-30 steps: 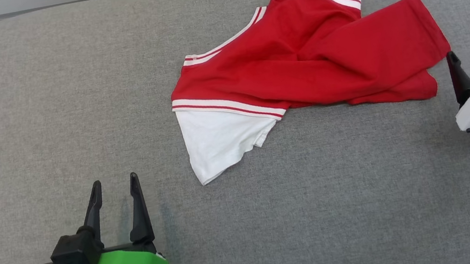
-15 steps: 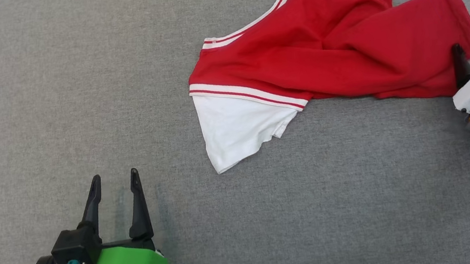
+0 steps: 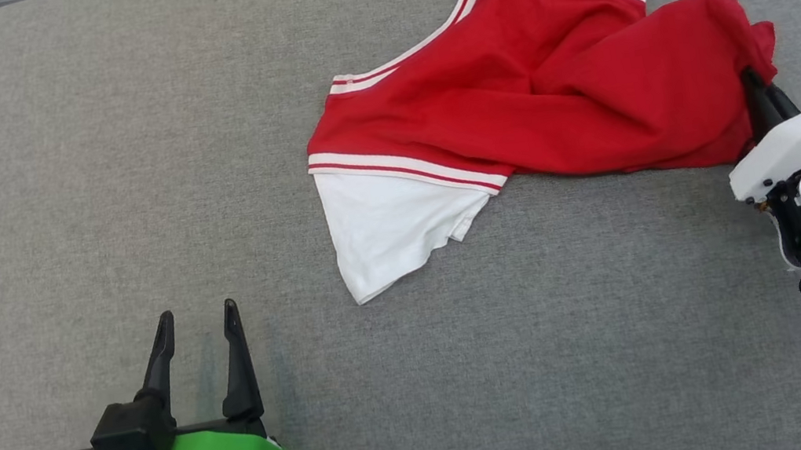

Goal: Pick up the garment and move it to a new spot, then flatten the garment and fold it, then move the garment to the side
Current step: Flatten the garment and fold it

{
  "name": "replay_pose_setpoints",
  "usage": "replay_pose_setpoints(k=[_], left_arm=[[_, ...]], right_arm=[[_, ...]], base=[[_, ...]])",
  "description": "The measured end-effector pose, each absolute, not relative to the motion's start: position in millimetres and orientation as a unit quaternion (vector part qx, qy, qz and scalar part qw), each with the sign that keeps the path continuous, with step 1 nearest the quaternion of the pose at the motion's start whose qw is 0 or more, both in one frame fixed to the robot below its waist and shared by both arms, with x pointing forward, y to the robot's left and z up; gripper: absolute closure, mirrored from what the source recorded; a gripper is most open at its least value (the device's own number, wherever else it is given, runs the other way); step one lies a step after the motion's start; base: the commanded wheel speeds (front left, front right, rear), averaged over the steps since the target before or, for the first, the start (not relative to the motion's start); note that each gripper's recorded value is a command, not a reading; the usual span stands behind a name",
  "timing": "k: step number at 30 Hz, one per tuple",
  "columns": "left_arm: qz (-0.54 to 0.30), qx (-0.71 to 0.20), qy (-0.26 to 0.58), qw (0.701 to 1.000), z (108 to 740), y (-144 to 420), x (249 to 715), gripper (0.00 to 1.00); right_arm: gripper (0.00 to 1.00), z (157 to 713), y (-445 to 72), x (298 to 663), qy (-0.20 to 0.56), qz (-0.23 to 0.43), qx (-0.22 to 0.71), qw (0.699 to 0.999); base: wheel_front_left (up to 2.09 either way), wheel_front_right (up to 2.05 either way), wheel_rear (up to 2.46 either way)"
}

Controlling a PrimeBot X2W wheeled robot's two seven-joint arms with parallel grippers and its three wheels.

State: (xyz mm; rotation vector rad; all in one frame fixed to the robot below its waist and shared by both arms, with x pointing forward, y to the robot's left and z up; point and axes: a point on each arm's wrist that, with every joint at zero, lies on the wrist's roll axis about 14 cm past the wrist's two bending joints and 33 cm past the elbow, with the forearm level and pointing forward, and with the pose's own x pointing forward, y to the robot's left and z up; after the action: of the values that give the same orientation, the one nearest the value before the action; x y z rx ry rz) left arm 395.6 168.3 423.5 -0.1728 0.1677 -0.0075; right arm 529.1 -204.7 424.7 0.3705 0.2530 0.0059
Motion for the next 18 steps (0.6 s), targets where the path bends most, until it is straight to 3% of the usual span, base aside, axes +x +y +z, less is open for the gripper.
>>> replay_pose_setpoints(k=[7,18], left_arm=[[-0.032,-0.098,0.080,0.991,426.3,147.7,400.6,0.00],[-0.076,-0.103,0.065,0.990,436.8,117.7,414.6,0.00]], right_arm=[[1.00,453.5,-194.5,486.3,0.087,0.052,0.196,0.975],[1.00,444.7,-138.4,389.6,0.150,0.094,0.286,0.942]], base=[[0.00,0.00,0.00],[0.00,0.00,0.00]])
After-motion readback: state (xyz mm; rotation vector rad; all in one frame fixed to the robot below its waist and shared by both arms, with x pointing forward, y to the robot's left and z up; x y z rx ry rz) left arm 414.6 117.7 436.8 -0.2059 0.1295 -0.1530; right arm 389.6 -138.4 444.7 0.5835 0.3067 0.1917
